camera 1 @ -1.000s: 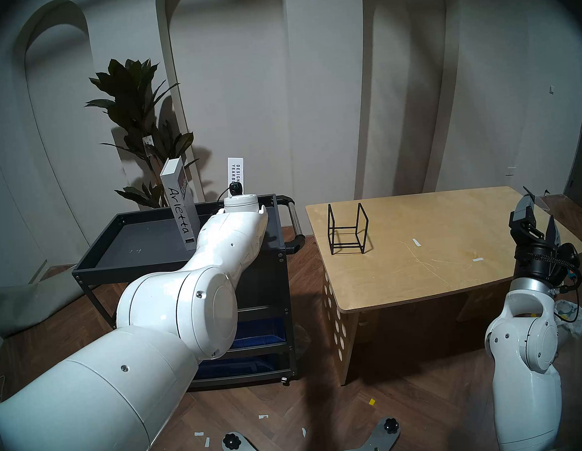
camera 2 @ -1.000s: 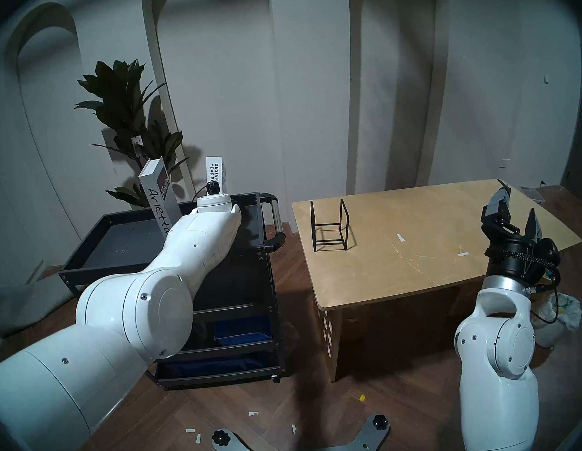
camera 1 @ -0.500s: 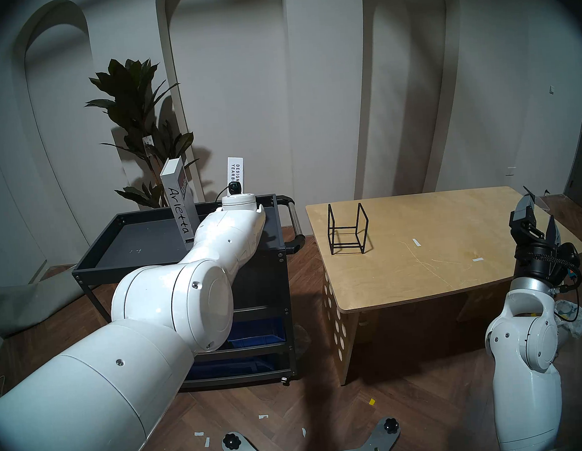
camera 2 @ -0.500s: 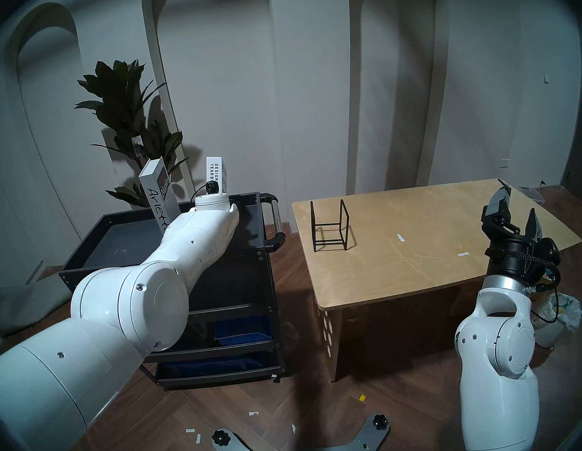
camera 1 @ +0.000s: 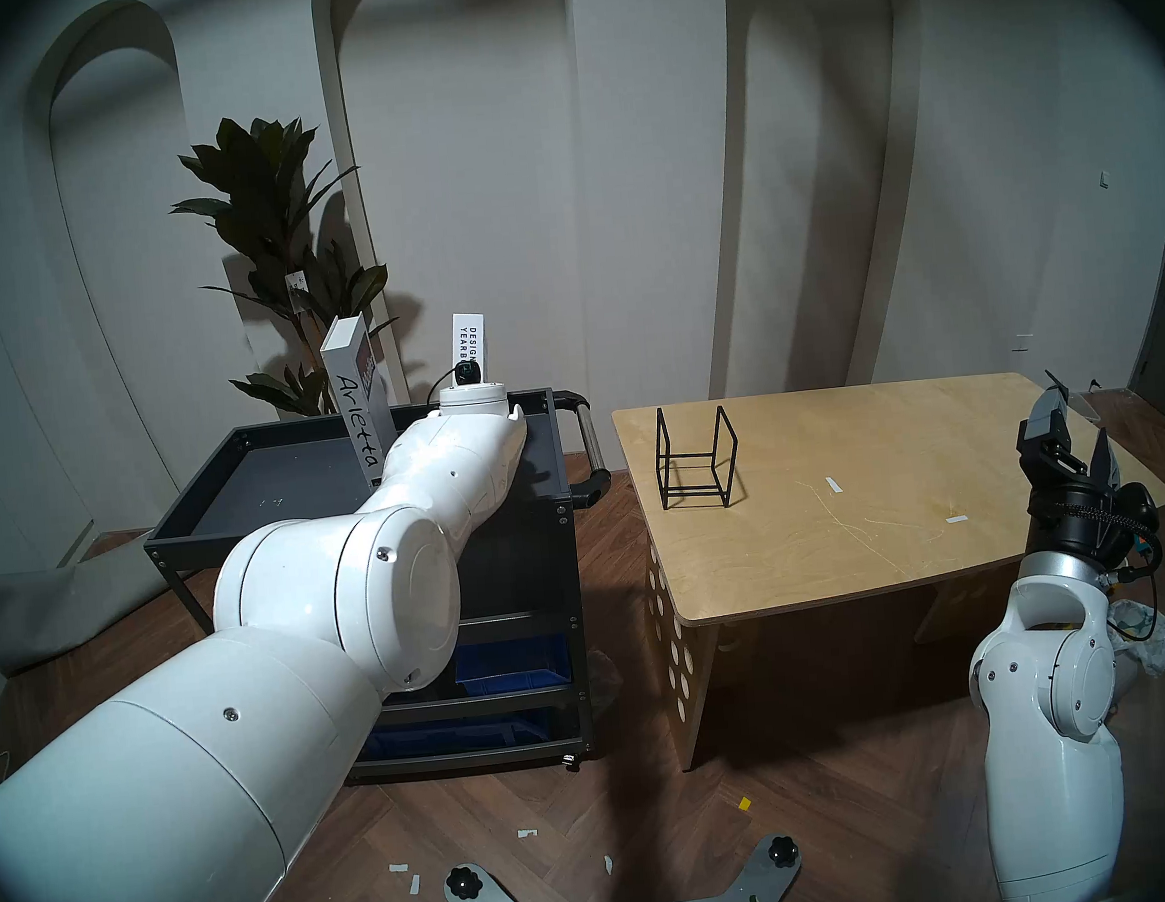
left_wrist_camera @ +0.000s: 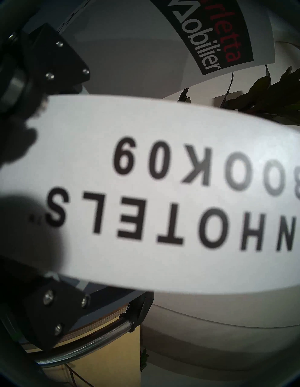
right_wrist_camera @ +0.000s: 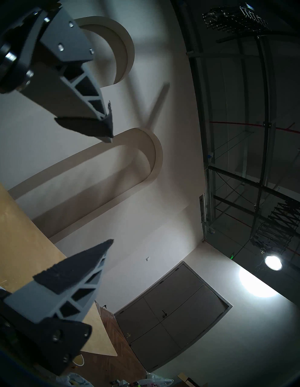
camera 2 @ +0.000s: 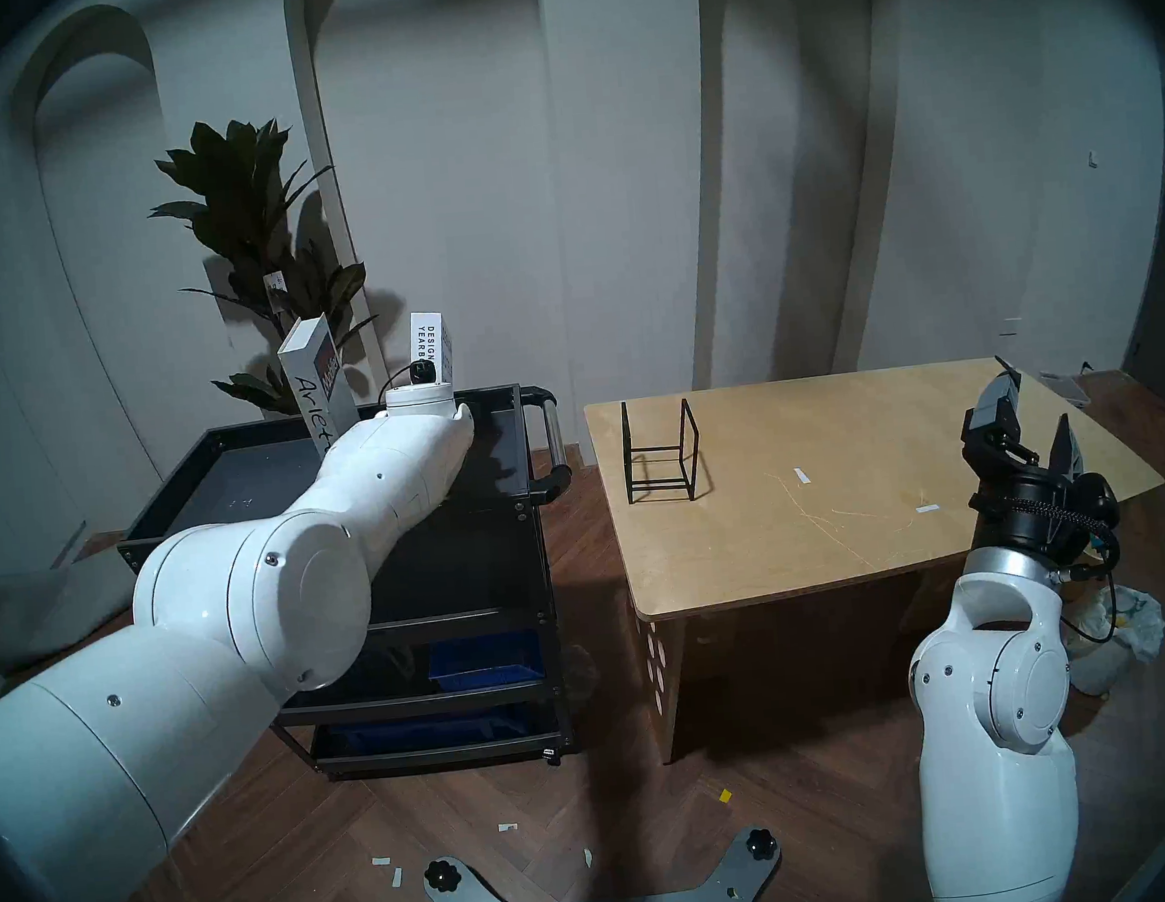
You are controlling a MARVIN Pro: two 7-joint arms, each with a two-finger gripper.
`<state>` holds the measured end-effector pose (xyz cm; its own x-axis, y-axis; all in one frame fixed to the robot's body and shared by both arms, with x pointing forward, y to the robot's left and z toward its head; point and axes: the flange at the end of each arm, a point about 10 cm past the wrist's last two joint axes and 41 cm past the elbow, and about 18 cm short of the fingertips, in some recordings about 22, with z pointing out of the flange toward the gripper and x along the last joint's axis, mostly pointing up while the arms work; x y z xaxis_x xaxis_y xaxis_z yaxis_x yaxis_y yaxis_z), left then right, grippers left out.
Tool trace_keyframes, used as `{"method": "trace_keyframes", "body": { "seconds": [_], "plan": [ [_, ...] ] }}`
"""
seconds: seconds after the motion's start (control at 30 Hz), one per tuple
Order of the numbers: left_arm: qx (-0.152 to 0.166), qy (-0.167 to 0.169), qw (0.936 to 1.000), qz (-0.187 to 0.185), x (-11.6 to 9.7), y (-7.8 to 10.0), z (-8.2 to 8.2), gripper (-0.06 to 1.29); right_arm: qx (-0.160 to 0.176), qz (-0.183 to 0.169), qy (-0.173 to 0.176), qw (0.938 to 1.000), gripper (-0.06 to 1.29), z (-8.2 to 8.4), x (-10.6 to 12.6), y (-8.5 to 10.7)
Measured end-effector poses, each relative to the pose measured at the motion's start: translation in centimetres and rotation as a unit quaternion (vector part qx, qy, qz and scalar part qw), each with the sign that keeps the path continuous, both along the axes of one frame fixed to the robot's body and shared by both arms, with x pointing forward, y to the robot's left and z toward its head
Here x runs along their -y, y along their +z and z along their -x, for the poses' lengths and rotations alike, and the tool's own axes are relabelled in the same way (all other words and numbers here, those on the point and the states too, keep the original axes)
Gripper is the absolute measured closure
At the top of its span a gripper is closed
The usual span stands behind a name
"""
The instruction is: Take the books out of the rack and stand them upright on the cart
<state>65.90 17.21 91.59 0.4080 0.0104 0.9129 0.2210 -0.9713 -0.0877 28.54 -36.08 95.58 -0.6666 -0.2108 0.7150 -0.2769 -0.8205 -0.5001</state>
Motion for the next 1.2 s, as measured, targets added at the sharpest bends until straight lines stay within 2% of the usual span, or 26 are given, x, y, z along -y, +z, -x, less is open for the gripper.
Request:
{"method": "trace_keyframes", "body": {
  "seconds": [0.3, 0.37, 0.43, 0.5, 0.57, 0.63, 1.2],
  "plan": [
    [-0.008, 0.001, 1.0, -0.001, -0.6, -0.04, -0.04, 0.39, 0.0, -0.002, 0.004, 1.0, 0.0, -0.33, -0.21, -0.08],
    [-0.01, 0.001, 1.0, -0.002, -0.71, -0.04, -0.05, 0.28, 0.0, -0.002, 0.005, 1.0, 0.0, -0.39, -0.24, -0.09],
    [-0.011, 0.001, 0.9999, -0.002, -0.84, 0.01, -0.08, 0.03, 0.0, -0.002, 0.006, 1.0, 0.0, -0.45, -0.25, -0.11],
    [-0.011, 0.001, 0.9999, -0.002, -0.88, 0.04, -0.1, 0.02, 0.0, -0.002, 0.006, 1.0, 0.0, -0.5, -0.27, -0.12],
    [-0.011, 0.001, 0.9999, -0.003, -0.91, 0.05, -0.1, 0.02, 0.001, -0.003, 0.006, 1.0, 0.0, -0.53, -0.28, -0.13],
    [-0.012, 0.0, 0.9999, -0.003, -0.93, 0.05, -0.11, 0.45, 0.0, -0.003, 0.007, 1.0, 0.0, -0.56, -0.27, -0.15],
    [-0.021, 0.0, 0.9997, -0.013, -0.96, -0.39, 0.03, 0.47, 0.003, -0.006, 0.009, 0.9999, 0.0, -0.73, -0.19, -0.15]
  ]
}}
